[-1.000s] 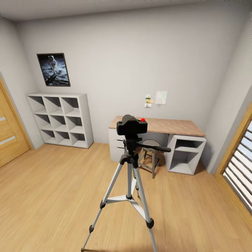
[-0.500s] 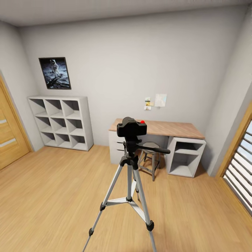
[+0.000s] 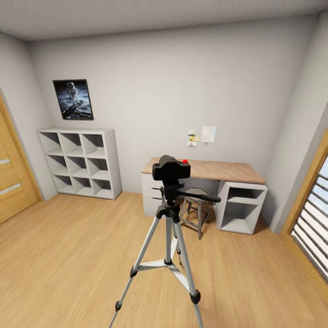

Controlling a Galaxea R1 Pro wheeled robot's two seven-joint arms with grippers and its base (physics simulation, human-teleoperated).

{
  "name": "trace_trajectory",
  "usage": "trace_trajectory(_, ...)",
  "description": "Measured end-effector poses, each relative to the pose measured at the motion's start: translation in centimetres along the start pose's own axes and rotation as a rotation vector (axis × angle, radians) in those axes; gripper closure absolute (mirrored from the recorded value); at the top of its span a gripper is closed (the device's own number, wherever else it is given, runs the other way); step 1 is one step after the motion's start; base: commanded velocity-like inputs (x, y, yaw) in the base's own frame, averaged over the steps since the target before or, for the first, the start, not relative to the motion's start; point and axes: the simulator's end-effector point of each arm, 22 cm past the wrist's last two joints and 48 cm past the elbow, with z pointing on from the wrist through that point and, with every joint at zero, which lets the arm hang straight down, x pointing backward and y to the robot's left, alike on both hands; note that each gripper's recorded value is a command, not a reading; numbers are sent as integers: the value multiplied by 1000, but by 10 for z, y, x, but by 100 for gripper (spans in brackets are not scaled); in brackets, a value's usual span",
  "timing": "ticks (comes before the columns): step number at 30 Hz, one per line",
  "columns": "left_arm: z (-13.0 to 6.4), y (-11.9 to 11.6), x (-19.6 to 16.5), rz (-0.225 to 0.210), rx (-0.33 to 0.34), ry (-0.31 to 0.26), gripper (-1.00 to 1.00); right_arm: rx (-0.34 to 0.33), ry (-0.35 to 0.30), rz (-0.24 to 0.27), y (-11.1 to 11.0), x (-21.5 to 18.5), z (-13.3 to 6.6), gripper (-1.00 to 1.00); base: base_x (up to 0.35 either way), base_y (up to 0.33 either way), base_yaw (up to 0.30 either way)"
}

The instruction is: Attach the digital camera to the camera tripod in the bedroom.

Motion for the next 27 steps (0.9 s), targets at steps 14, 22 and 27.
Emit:
trace_trajectory(14,-3,-5,-8,-4,13,-19,-100,1,-20,1,-1,-8,-2,-100,0,0,0)
trace_trajectory(22,-4,-7,-12,-7,20,-29,-100,4,-34,1,-2,-13,-4,-100,0,0,0)
trace_trajectory(27,-5,-9,-15,-8,24,-36,-100,5,-43,2,-2,-17,-5,-100,0,0,0)
